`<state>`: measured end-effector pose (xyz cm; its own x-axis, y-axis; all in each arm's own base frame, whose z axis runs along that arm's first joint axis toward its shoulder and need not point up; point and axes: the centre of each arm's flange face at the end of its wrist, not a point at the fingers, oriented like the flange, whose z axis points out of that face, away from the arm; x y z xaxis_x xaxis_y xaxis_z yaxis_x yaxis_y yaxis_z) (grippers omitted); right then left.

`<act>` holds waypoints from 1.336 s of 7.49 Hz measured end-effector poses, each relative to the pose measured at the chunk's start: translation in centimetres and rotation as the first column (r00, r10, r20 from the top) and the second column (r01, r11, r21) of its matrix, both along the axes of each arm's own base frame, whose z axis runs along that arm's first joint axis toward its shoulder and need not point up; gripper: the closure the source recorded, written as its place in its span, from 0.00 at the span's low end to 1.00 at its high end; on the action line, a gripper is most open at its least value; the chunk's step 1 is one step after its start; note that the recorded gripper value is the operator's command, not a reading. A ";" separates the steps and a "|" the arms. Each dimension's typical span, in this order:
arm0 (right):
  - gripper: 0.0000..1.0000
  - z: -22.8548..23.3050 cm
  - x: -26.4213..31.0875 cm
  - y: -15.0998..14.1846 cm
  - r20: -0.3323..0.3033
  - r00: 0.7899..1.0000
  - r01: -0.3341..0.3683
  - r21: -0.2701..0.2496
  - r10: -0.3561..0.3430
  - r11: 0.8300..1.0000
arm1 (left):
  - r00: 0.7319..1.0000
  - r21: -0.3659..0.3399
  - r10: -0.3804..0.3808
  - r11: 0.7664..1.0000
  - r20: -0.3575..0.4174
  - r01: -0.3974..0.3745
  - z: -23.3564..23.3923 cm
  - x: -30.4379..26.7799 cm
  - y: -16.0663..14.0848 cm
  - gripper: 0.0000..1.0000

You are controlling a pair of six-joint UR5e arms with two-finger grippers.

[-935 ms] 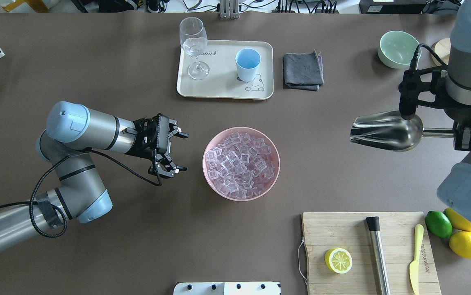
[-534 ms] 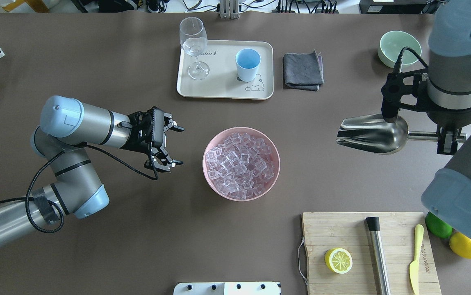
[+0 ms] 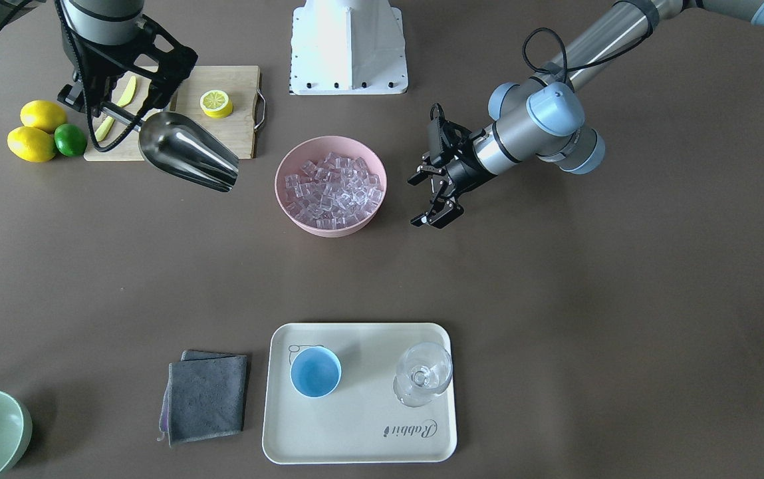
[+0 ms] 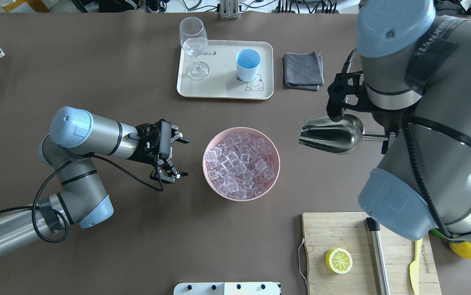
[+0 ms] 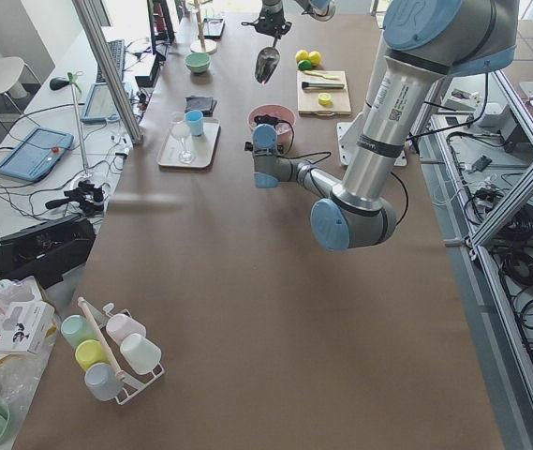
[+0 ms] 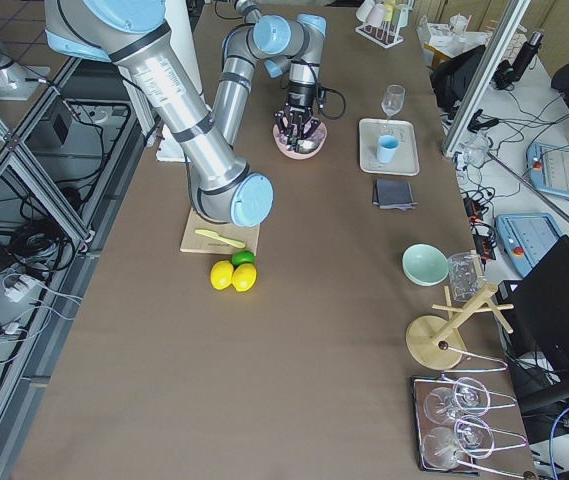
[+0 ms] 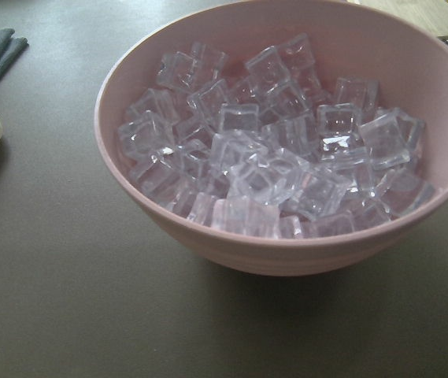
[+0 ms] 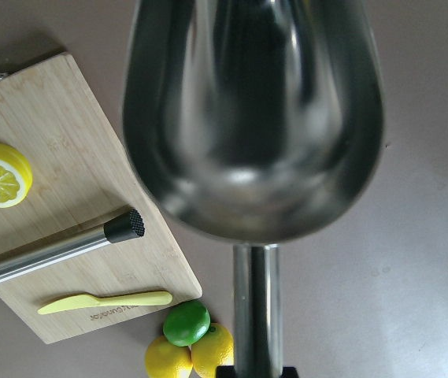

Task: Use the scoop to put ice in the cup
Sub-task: 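Swing the held scoop with the right arm over the pink bowl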

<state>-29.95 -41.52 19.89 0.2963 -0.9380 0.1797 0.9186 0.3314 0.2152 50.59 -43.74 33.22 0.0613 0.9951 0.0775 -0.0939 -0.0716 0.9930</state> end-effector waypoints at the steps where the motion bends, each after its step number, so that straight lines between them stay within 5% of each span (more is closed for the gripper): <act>1: 1.00 -2.1 -2.4 -0.5 -0.026 1.000 0.008 -0.026 -0.009 1.000 | 1.000 0.000 0.004 1.000 0.001 -0.004 0.0 0.2 0.2 0.01; 5: 1.00 -7.5 -8.4 -0.3 -0.136 0.988 0.062 -0.114 -0.077 0.992 | 1.000 -0.002 0.010 1.000 0.002 -0.010 0.0 0.6 0.5 0.01; 10: 1.00 -11.9 -14.9 -2.0 -0.299 0.945 0.067 -0.212 -0.130 0.975 | 1.000 -0.009 0.014 1.000 0.011 -0.013 0.3 1.3 0.4 0.01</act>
<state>-44.87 -43.55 7.96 0.2744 -0.9206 0.2780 0.9594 0.2423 -0.1445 51.84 -43.35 33.54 0.0472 0.9965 0.0691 -0.1036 -0.0639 0.9926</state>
